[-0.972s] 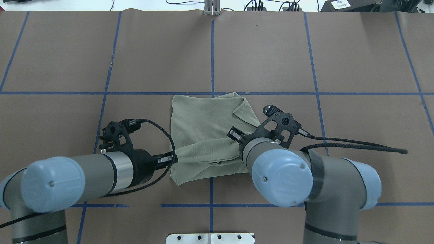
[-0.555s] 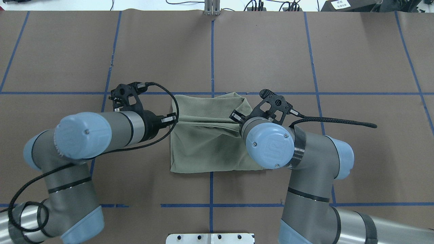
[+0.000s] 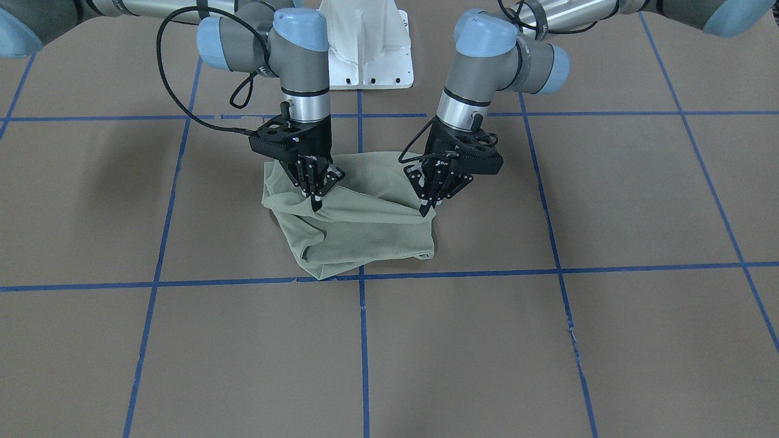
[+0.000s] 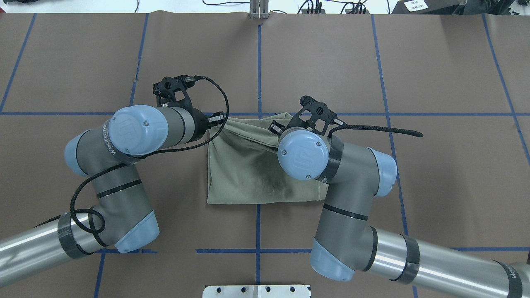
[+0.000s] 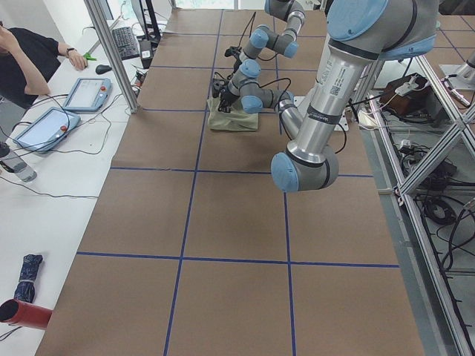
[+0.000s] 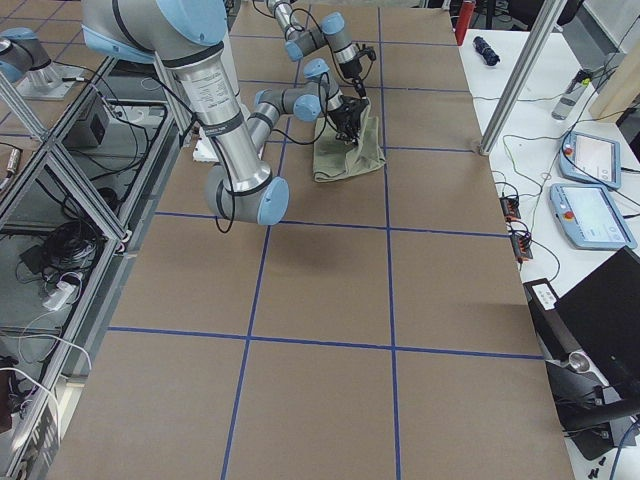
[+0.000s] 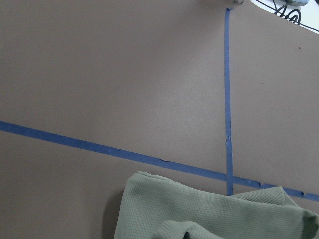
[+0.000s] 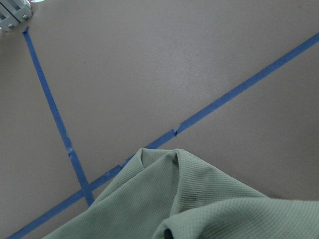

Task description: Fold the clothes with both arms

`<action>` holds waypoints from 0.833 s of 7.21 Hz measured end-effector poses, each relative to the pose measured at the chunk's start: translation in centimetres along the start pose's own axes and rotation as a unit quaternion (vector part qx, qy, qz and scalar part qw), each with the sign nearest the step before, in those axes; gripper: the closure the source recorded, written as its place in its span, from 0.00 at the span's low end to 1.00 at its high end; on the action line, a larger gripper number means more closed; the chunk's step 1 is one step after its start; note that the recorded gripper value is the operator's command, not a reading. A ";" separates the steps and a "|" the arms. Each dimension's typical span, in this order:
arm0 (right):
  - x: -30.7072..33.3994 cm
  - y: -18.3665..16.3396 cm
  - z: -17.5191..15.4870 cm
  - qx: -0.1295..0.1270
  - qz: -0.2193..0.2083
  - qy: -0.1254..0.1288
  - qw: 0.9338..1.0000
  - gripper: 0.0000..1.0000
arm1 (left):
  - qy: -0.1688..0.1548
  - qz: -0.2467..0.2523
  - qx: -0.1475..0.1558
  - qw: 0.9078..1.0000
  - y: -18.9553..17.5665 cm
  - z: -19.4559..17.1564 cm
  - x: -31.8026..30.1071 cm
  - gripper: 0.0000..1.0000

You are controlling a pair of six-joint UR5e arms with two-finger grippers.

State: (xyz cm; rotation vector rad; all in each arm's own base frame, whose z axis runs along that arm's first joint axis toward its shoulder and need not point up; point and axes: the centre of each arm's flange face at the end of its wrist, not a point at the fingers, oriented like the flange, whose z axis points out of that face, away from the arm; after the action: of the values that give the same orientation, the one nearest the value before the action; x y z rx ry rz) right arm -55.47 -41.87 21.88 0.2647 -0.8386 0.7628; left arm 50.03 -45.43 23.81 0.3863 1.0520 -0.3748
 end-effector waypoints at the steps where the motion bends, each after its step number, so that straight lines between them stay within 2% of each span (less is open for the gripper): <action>1: -0.5 -0.5 1.2 0.000 -0.004 0.001 1.000 1.00 | -0.008 0.007 0.000 1.000 -0.1 1.1 0.2 1.00; 2: -0.6 -1.0 2.6 0.001 -0.009 0.001 1.000 0.17 | -0.015 0.012 0.000 1.000 -0.2 2.1 0.1 0.29; 3: -0.7 -1.3 3.7 0.004 -0.017 0.002 1.000 0.00 | -0.020 0.019 -0.001 1.000 -0.1 2.6 0.0 0.00; 5: -1.6 -2.6 4.3 0.007 -0.036 0.001 0.999 0.00 | -0.019 0.044 -0.004 0.999 -0.3 2.5 0.0 0.00; 6: -2.0 -3.6 4.0 -0.003 -0.046 -0.001 0.999 0.00 | -0.010 0.060 -0.013 0.998 -1.1 1.7 0.1 0.00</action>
State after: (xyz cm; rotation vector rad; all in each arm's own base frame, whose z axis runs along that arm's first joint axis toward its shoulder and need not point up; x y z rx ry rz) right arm -56.09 -47.37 23.23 0.2963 -0.8251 0.6747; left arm 50.84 -47.18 24.33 0.4188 1.0074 -0.2572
